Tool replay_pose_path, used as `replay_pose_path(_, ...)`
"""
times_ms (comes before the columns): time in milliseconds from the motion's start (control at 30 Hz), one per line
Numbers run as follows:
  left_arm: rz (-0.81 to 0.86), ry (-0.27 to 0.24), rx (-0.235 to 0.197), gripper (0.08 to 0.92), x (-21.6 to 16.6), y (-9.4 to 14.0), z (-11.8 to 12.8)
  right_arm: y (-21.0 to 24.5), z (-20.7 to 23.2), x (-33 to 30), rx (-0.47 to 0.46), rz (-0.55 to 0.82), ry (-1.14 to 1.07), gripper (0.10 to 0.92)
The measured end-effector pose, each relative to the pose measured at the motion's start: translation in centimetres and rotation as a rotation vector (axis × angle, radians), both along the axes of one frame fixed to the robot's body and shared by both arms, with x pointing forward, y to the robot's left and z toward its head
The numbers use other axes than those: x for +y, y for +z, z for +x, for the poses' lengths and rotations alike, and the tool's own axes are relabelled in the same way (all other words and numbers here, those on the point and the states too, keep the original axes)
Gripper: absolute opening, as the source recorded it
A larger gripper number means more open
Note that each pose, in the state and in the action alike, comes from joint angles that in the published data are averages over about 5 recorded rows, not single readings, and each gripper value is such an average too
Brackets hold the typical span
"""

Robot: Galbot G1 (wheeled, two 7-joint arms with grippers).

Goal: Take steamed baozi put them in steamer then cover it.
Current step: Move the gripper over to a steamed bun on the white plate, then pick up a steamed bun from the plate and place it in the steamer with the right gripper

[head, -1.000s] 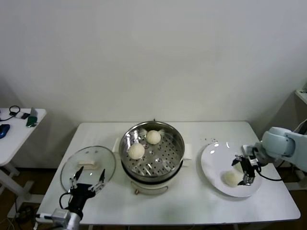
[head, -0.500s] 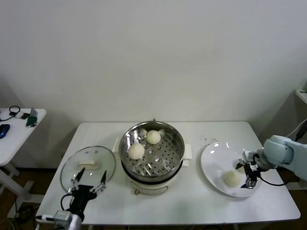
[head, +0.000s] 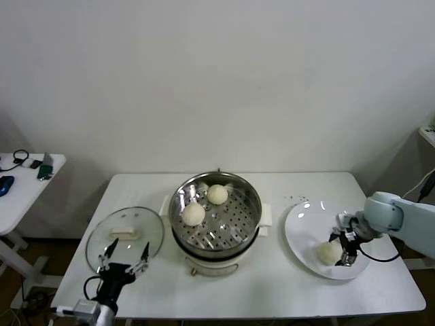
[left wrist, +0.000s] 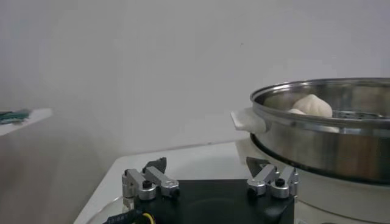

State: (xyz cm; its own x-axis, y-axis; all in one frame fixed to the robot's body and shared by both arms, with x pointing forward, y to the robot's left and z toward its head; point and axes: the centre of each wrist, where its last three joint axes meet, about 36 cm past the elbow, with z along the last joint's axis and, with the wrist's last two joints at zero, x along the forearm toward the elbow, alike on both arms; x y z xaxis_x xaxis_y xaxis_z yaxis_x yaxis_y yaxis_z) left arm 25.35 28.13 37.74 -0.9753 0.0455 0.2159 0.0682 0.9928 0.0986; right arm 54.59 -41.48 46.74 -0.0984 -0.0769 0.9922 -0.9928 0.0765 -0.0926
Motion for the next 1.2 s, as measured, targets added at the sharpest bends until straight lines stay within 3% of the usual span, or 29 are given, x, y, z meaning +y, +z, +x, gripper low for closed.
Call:
replay_pose_path(367, -0.002, 0.002, -0.003, 0.823, -0.1, 0.0, 0.0, 0.3, 1.1, 0.9, 0.009, 0.006, 0.033, 0.673)
replay_pose_path(600, -0.001, 0.001, -0.005, 0.823, -0.1, 0.0, -0.1, 3.6, 2.6, 1.9, -0.004, 0.010, 0.103, 0.669)
replay_pose_path(767, 0.003, -0.004, -0.011, 0.823, -0.3, 0.3, -0.2, 9.5, 5.2, 3.6, -0.056, 0.012, 0.213, 0.672)
replay_pose_path(967, 0.010, -0.009, -0.012, 0.823, -0.4, 0.5, -0.3, 20.0, 7.8, 9.1, -0.180, 0.043, 0.465, 0.678)
replay_pose_path(1200, 0.013, -0.008, -0.019, 0.823, -0.4, 0.9, -0.5, 28.9, 6.4, 19.4, -0.286, 0.062, 0.852, 0.679)
